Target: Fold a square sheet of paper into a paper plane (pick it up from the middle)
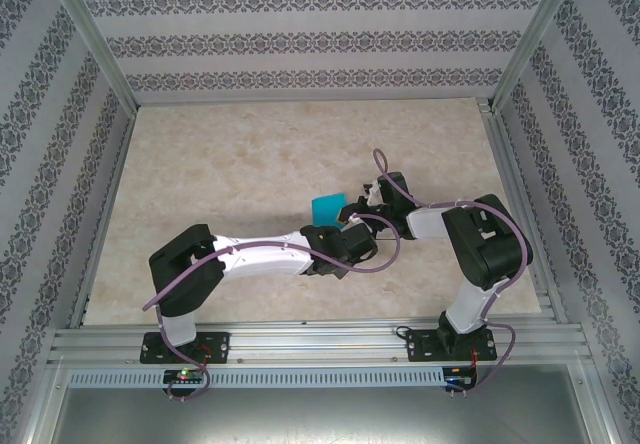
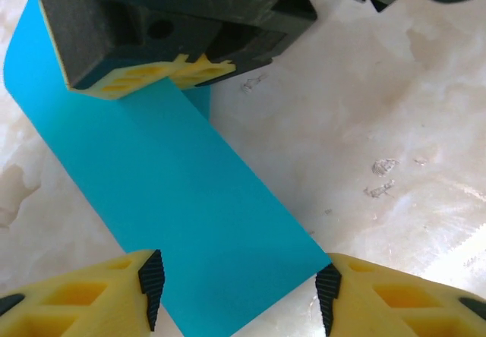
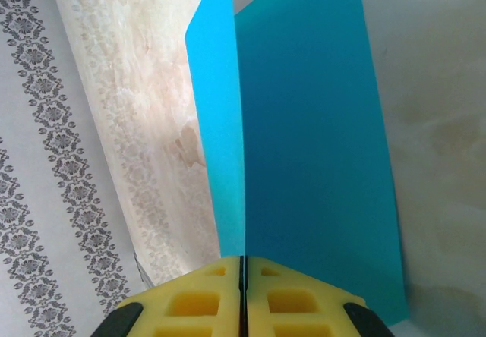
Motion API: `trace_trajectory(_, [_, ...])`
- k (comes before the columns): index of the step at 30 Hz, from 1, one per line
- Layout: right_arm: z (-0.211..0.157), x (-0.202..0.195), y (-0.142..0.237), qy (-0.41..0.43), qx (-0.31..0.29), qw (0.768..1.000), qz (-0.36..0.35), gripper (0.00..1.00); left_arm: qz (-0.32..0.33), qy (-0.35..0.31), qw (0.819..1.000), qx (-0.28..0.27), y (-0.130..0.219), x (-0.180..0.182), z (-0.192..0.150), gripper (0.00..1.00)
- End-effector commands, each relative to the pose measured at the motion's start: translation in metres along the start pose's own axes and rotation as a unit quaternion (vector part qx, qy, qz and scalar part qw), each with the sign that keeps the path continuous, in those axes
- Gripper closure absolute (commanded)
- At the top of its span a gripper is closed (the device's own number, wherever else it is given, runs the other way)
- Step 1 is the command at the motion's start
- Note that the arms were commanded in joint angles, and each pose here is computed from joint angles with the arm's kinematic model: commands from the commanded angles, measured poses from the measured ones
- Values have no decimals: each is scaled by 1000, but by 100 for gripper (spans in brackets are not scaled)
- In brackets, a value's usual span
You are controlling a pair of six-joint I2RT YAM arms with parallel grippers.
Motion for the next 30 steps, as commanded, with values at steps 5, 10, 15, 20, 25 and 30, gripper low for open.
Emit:
trace_trajectory(5, [1, -2, 2, -1, 7, 1000, 0, 90, 18, -8, 999, -27, 13, 4, 6, 75])
trace_trajectory(10, [0, -1, 6, 6, 7, 1000, -12, 86, 15, -7, 1000, -23, 14, 10, 5, 96])
trace_trajectory(15, [1, 3, 17, 13, 3, 1000, -24, 72, -33, 24, 999, 3, 12, 17, 5, 100])
trace_trajectory(20, [3, 2, 49, 34, -21, 995, -96, 64, -155, 123, 980, 37, 13, 37, 10, 100])
trace_trajectory(25, [11, 26, 69, 77, -48, 990, -105, 63, -291, 209, 930, 79, 5, 57, 9, 100])
trace_trajectory(30, [15, 49, 55, 101, -32, 992, -73, 75, -347, 239, 901, 106, -4, 67, 11, 99])
Point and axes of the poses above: each hand's point on the last joint's axis, 136 mm out from that joint toward the fingers, its own y axis back along the fingers, its own x axis along the line the jaws close on, z = x × y, the point moved 6 cm from there along y, back along the fingers, and after that the axes turned 14 degrees about y, right-handed, at the moved point
